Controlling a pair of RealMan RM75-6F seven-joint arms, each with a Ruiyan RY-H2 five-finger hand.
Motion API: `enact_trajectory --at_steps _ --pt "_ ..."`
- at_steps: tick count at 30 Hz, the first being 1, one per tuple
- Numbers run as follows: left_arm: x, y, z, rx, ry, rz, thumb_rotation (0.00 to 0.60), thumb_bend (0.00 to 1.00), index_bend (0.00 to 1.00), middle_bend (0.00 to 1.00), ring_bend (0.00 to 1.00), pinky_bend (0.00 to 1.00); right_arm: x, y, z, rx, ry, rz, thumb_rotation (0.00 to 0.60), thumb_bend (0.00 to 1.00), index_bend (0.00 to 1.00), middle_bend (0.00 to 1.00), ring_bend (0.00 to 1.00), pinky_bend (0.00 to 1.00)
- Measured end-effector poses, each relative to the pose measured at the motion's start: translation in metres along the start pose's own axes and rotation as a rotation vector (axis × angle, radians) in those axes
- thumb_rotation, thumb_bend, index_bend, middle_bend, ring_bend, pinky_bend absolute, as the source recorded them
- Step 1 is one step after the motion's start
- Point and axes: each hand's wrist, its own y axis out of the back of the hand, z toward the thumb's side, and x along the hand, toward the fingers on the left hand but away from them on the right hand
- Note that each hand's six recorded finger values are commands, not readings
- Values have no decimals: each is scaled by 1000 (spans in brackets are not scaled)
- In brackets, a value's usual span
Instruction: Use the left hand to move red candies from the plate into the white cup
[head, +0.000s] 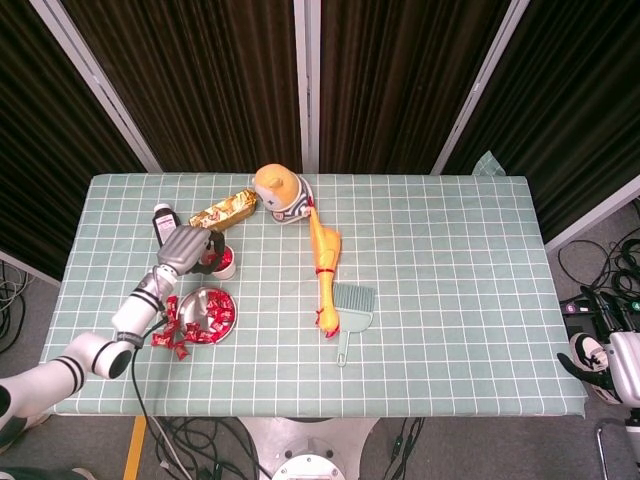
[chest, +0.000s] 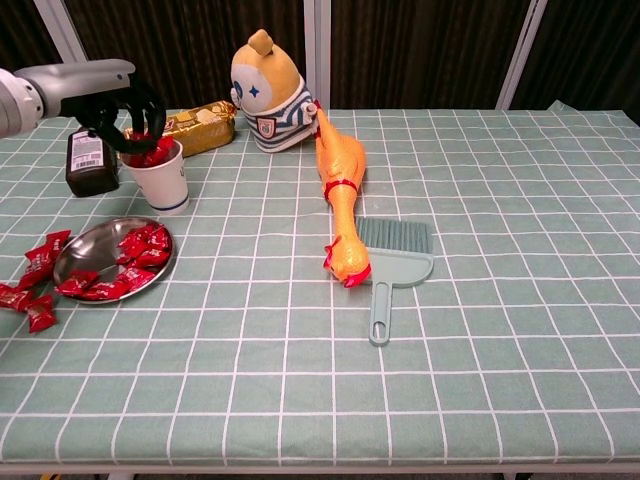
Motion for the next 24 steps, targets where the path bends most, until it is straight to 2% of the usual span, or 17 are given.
enact_trajectory --at_steps 8,12,16,24 --pt "-2 -1 0 3 3 -9 600 484 547 526 439 721 1 1 0 0 -1 -4 600 101 69 239 80 310" --pt "-4 2 1 -1 -1 2 600 477 435 468 392 677 1 2 1 0 0 -5 600 101 70 239 80 310" --pt "-9 10 1 -7 -8 37 600 447 331 404 339 609 1 2 1 1 1 -6 600 101 71 239 80 310" --pt "-39 39 -6 -12 -5 149 600 280 318 399 334 571 0 6 2 6 10 -13 600 101 73 240 80 310"
